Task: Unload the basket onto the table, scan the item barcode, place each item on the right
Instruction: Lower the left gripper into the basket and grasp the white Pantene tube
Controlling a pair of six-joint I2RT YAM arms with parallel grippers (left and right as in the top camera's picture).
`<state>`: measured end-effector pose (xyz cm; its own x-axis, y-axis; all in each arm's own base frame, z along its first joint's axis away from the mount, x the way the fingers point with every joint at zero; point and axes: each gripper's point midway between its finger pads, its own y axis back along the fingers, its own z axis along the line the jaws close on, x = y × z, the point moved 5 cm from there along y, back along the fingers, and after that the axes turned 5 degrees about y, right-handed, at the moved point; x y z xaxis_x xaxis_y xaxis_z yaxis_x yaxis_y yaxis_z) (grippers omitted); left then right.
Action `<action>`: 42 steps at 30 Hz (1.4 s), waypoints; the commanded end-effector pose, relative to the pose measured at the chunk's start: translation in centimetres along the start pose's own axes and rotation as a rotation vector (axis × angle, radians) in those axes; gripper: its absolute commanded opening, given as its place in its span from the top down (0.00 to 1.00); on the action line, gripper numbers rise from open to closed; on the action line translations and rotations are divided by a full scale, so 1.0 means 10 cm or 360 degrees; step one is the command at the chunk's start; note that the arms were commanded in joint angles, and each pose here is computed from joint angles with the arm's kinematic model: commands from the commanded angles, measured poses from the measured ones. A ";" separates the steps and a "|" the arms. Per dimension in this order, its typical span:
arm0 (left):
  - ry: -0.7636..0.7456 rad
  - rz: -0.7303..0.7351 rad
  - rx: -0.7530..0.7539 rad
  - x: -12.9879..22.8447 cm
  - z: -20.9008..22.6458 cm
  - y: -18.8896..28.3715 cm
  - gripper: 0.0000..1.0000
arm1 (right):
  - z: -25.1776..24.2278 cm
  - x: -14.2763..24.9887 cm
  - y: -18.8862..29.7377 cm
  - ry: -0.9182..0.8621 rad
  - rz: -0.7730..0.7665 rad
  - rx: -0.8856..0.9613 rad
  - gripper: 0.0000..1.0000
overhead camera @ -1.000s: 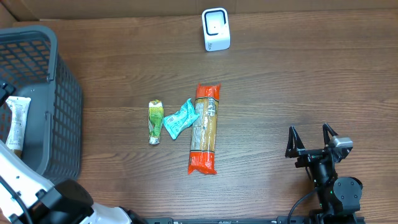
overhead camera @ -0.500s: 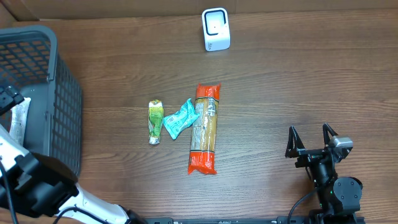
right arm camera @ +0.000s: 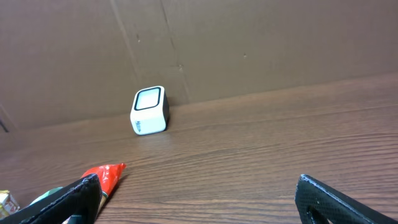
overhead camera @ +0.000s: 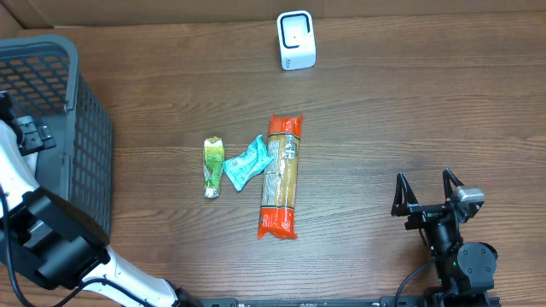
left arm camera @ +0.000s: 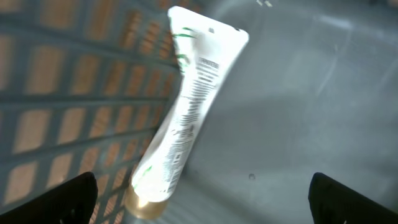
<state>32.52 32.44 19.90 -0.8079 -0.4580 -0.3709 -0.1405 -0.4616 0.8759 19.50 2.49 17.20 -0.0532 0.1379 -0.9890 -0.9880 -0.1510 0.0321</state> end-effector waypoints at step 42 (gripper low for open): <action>-0.0287 0.0313 0.0038 0.78 -0.26 -1.58 0.96 | 0.00 0.02 0.00 0.0003 -0.0007 0.0004 0.00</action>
<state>31.44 36.13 8.04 -0.8965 -0.3508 -0.2706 -0.0733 -0.4851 0.8714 19.50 2.49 17.22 -0.0525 0.1383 -0.9890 -0.9880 -0.1510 0.0313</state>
